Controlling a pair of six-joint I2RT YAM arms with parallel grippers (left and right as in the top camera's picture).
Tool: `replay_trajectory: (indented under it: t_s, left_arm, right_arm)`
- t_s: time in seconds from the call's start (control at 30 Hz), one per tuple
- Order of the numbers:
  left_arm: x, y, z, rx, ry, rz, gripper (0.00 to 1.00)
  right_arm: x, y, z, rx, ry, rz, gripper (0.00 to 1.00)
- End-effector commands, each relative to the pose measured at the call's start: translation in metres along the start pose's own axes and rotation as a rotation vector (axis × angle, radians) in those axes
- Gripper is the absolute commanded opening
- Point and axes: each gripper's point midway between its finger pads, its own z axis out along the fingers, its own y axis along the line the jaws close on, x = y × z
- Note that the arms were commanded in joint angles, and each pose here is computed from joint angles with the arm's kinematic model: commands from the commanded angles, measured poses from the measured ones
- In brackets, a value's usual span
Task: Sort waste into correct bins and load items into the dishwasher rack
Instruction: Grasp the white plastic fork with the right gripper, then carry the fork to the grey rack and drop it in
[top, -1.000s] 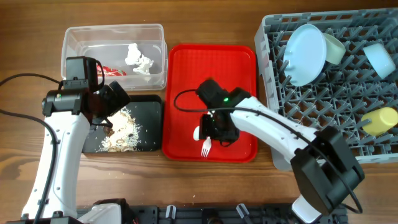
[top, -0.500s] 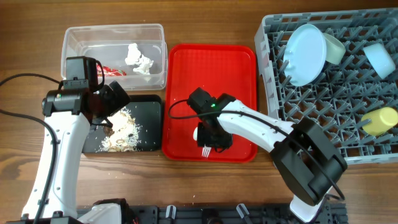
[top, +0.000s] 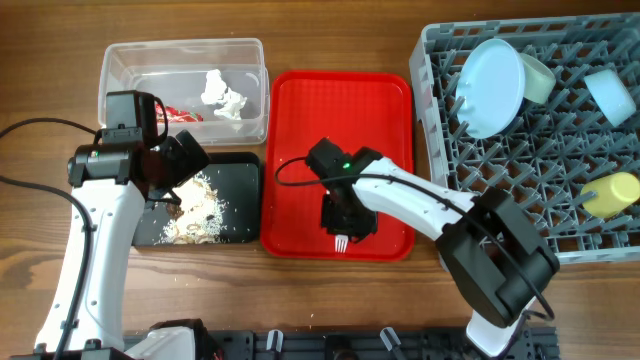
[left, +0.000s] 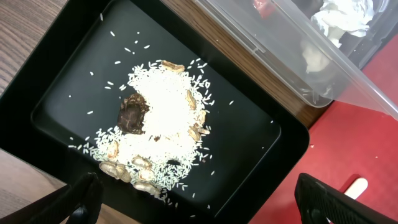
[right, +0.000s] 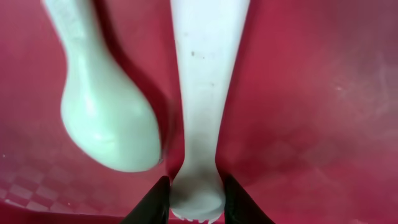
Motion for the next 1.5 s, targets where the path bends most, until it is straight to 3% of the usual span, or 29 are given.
replay_trajectory:
  t_s: [0.0, 0.3, 0.57, 0.73, 0.93, 1.47]
  left_arm:
    - [-0.002, -0.002, -0.004, 0.017, -0.012, -0.011, 1.0]
    - [-0.002, -0.002, -0.004, 0.017, -0.012, -0.011, 1.0]
    - [-0.003, -0.002, -0.004, 0.017, -0.012, -0.012, 1.0]
    - [-0.003, -0.002, -0.004, 0.017, -0.012, -0.012, 1.0]
    - [-0.003, -0.002, -0.004, 0.017, -0.012, -0.011, 1.0]
    - [-0.002, -0.001, -0.004, 0.016, -0.012, -0.011, 1.0]
  right_arm:
    - [-0.009, -0.021, 0.009, 0.046, 0.021, 0.013, 0.21]
    - [-0.031, -0.035, -0.012, 0.035, -0.002, -0.073, 0.13]
    - [-0.072, -0.062, -0.122, 0.0, -0.267, -0.193, 0.12]
    - [-0.088, -0.122, -0.179, 0.026, -0.421, -0.209, 0.07]
    - [-0.086, -0.175, -0.164, 0.096, -0.315, -0.218, 0.07]
    - [-0.091, -0.203, -0.128, 0.236, -0.182, -0.103, 0.07]
